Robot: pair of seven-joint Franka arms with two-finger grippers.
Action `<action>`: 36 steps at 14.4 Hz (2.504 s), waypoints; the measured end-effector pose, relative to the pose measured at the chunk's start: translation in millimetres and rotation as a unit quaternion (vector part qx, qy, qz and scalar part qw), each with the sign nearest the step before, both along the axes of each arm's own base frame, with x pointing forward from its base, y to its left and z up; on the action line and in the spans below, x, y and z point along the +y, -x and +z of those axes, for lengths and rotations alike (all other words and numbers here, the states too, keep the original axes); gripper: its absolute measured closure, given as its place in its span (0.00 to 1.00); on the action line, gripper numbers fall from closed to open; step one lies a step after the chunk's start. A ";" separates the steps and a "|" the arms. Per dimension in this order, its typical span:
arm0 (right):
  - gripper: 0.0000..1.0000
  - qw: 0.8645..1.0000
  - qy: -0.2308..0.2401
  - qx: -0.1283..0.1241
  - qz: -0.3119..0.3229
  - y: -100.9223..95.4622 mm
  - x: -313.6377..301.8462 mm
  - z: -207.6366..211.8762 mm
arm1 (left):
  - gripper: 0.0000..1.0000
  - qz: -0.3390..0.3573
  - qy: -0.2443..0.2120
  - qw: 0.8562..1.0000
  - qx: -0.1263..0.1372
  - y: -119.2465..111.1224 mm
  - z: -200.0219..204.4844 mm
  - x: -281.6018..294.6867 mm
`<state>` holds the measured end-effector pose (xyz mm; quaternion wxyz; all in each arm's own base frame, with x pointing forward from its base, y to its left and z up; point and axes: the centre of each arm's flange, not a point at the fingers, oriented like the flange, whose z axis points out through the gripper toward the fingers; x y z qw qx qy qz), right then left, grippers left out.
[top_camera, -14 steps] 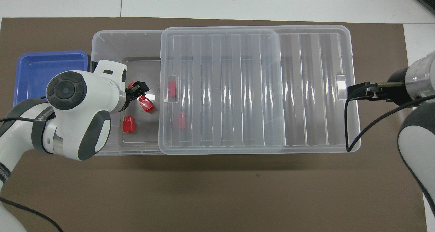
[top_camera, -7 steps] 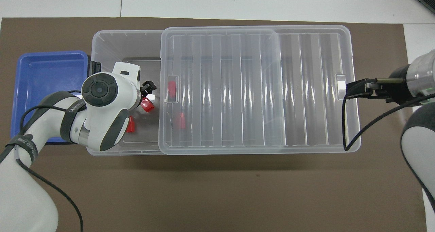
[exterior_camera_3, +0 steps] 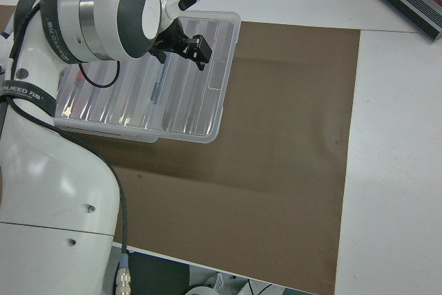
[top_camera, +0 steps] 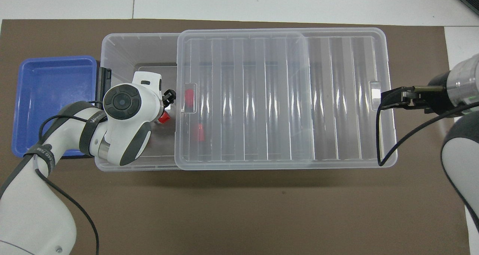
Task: Place red block in blue tray from box
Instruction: 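Grasp a red block with the left gripper and lift it, then carry the red block to the blue tray with the left gripper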
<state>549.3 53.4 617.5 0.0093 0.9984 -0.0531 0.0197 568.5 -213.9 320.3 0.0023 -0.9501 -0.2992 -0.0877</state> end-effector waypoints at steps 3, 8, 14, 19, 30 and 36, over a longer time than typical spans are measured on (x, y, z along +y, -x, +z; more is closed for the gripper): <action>0.00 1.000 0.000 0.004 -0.002 0.6 -2.1 -0.8 | 0.04 -0.012 -0.014 1.000 -0.001 1.7 -4.2 -1.0; 0.00 1.000 0.001 0.012 -0.003 2.0 -3.4 -2.3 | 0.26 -0.019 -0.018 1.000 -0.002 4.9 -11.9 -0.4; 0.00 1.000 0.000 0.013 0.000 2.6 -0.2 -2.5 | 0.66 -0.027 -0.031 0.999 0.010 2.8 -6.9 1.3; 0.00 1.000 0.000 0.013 0.005 3.2 5.6 -2.5 | 0.66 -0.040 -0.071 0.994 0.067 -7.6 106.7 15.7; 0.73 0.998 -0.004 -0.035 -0.043 -16.3 -48.6 -34.1 | 0.66 -0.279 -0.033 0.952 0.123 6.9 249.5 278.8; 0.99 0.998 -0.003 -0.066 -0.017 -50.5 -91.2 -93.7 | 0.66 -0.368 -0.058 0.924 0.084 -16.3 168.6 315.8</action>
